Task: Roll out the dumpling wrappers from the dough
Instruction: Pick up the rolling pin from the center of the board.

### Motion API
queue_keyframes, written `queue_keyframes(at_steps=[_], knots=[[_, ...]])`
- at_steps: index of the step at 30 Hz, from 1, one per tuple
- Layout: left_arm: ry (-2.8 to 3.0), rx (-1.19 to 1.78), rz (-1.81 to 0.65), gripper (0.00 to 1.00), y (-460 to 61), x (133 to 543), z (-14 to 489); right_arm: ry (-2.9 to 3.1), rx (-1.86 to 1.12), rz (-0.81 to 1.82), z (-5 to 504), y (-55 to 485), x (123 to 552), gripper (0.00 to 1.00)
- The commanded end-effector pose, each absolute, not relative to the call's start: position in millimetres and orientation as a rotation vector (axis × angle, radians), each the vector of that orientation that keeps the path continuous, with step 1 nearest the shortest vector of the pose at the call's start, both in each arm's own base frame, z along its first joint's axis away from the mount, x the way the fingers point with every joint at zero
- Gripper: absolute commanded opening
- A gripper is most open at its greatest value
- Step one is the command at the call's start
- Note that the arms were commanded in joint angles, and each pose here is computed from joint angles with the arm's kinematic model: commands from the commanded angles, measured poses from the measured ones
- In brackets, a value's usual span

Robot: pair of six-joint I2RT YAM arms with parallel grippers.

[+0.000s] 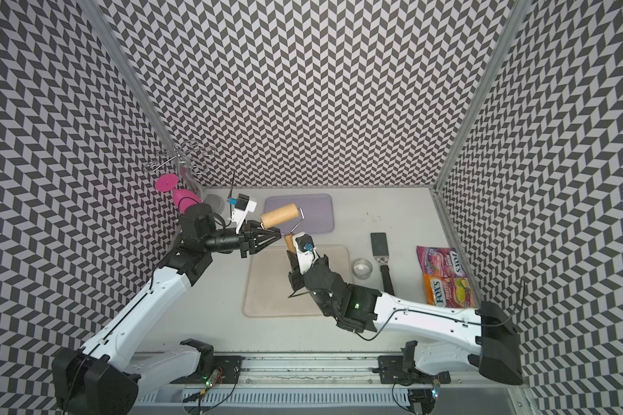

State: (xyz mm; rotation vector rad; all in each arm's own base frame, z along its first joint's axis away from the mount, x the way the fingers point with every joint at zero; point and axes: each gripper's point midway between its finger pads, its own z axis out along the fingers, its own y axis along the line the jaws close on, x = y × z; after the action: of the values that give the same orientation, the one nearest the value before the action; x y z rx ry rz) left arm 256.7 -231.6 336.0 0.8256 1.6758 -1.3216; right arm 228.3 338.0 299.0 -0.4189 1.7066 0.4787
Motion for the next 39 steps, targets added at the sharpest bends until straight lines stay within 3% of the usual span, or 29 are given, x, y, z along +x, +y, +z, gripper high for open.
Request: queue_keyframes(at_steps=[1,8,13,21,22,23,25,29,34,39], knots=[[1.652,0.83,-1.342,0.25,-233.4,256.0,339.3,1.61,-0.345,0.511,335.0,342.5,226.9,0.0],[1.648,0.819,-1.37,0.2,-233.8,254.1,343.3,1.606,-0.363,0.508,328.9,351.5,220.8,0.0],[1.646,0.798,-1.381,0.0,-232.9,255.9,346.4,1.608,-0.373,0.509,321.8,356.7,219.1,0.0],[1.645,0.771,-1.378,0.0,-229.5,259.4,349.6,1.624,-0.388,0.485,313.9,357.9,220.7,0.0],[1.644,0.765,-1.37,0.0,-228.5,260.7,350.6,1.647,-0.285,0.527,315.5,351.0,223.5,0.4],[1.643,0.756,-1.359,0.0,-227.1,262.6,351.6,1.648,-0.282,0.563,318.4,351.3,221.3,0.59],[1.633,0.736,-1.33,0.0,-222.9,267.2,355.5,1.65,-0.271,0.664,322.7,350.7,217.8,0.84],[1.63,0.667,-1.302,0.0,-213.5,277.0,366.5,1.686,-0.165,0.923,328.9,339.0,222.7,0.91],[1.611,0.604,-1.315,0.0,-203.2,284.7,377.2,1.643,0.063,1.206,338.0,312.2,226.9,0.93],[1.596,0.543,-1.345,0.0,-195.0,290.3,386.6,1.643,0.14,1.634,337.3,320.7,211.0,0.91]])
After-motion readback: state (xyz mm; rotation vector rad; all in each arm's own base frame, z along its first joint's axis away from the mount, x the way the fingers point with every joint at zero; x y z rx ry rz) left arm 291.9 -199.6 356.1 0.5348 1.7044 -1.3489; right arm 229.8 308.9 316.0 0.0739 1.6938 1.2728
